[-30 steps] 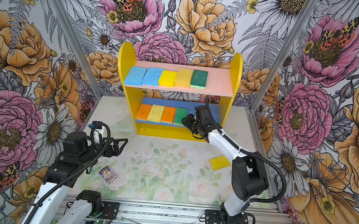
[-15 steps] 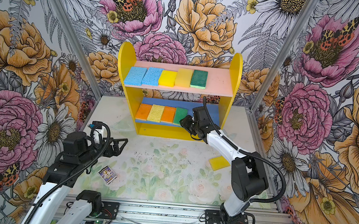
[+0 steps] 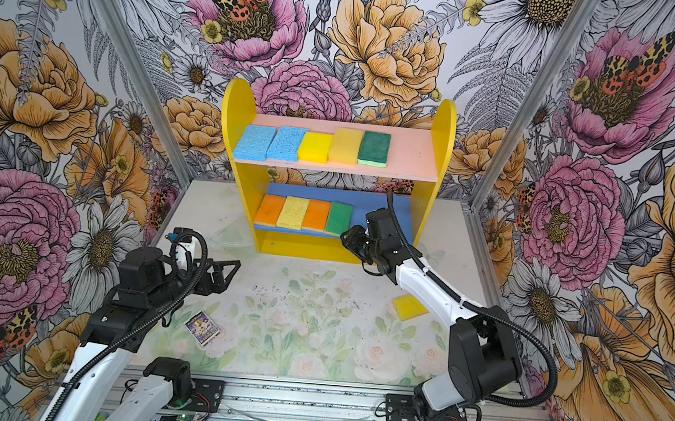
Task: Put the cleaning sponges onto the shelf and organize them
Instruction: 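Open the right gripper and withdraw it from the shelf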
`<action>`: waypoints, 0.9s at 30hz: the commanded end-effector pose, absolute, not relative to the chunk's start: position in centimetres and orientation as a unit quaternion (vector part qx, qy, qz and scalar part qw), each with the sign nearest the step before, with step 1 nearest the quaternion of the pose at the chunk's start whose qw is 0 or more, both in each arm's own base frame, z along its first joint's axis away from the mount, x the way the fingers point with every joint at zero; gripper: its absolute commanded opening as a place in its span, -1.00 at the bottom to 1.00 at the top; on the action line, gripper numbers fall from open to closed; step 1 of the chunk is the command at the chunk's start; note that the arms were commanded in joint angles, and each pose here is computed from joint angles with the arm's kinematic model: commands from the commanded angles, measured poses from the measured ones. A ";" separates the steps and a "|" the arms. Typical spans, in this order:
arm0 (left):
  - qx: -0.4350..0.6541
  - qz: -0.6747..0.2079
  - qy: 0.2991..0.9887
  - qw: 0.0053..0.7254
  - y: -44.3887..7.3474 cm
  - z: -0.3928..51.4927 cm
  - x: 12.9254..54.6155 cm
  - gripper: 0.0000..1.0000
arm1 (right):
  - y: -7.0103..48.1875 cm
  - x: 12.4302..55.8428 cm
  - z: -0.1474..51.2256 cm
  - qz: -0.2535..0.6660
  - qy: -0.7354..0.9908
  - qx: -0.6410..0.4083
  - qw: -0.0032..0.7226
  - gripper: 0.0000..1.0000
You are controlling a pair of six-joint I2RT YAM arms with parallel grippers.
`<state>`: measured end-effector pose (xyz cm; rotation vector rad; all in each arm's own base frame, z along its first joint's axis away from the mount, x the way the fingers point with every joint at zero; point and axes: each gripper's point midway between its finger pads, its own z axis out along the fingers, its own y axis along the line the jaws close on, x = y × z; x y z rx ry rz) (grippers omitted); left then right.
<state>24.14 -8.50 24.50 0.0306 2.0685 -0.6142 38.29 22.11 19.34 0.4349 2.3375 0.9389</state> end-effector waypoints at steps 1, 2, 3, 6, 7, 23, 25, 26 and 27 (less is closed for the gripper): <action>0.026 -0.253 0.843 0.473 -8.8 24.2 24.0 0.98 | 22.4 38.0 21.5 0.368 0.867 0.129 0.309 -0.08; 0.026 -0.253 0.845 0.471 -8.9 24.1 24.1 0.98 | 23.0 38.1 21.9 0.377 0.867 0.112 0.307 -0.08; 0.025 -0.253 0.845 0.471 -8.8 24.1 24.1 0.98 | 23.6 38.2 22.4 0.384 0.865 0.098 0.307 -0.08; 0.024 -0.253 0.846 0.469 -8.8 23.9 24.2 0.98 | 25.6 39.4 23.6 0.409 0.859 0.063 0.302 -0.08; 0.024 -0.252 0.846 0.470 -8.8 24.0 24.2 0.98 | 26.1 39.8 23.6 0.413 0.858 0.057 0.300 -0.08; 0.024 -0.247 0.845 0.473 -8.6 24.0 24.2 0.98 | 26.9 44.5 20.1 0.404 0.866 0.091 0.281 -0.09; 0.023 -0.247 0.845 0.473 -8.6 24.0 24.2 0.98 | 26.9 44.6 20.2 0.404 0.865 0.091 0.281 -0.09; 0.023 -0.247 0.845 0.473 -8.6 24.0 24.2 0.98 | 26.9 44.5 20.5 0.407 0.864 0.089 0.284 -0.09; 0.023 -0.247 0.846 0.473 -8.6 24.0 24.2 0.97 | 27.1 44.4 21.0 0.411 0.862 0.082 0.286 -0.09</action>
